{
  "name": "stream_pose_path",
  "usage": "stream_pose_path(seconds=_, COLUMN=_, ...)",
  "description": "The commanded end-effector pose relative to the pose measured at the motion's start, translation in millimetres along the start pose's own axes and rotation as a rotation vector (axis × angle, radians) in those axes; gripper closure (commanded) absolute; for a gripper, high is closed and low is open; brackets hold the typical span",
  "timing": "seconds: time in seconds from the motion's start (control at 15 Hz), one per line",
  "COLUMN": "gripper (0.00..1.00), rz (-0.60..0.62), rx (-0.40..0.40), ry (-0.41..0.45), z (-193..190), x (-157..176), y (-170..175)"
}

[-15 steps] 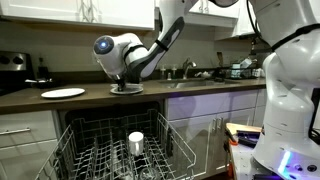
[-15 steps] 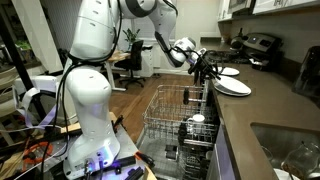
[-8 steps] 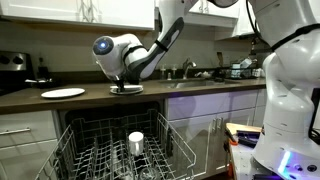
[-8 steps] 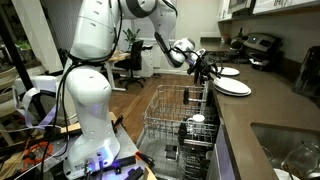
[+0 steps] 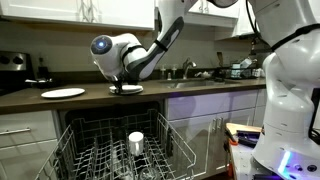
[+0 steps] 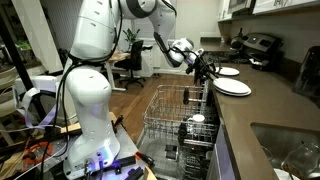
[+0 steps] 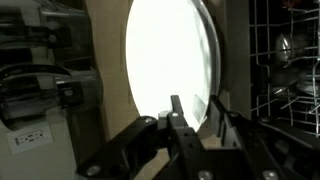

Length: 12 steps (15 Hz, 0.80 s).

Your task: Remove the plate from the plate dryer and put it on top of the plate on right of the counter

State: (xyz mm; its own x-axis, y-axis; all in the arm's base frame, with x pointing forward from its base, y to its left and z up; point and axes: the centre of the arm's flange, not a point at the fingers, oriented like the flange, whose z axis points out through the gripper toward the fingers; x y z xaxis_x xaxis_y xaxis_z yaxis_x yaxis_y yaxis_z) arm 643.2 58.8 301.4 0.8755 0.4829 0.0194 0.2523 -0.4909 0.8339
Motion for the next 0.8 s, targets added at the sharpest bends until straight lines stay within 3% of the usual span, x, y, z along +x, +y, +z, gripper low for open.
stream_pose_path(seconds=0.0, gripper=0.71, rz=0.012, rx=0.009, ry=0.021, z=-3.6, x=5.5, y=3.1)
stream_pose_path(seconds=0.73, gripper=0.73, rz=0.021, rx=0.019, ry=0.012, z=-0.1, x=1.0, y=3.9)
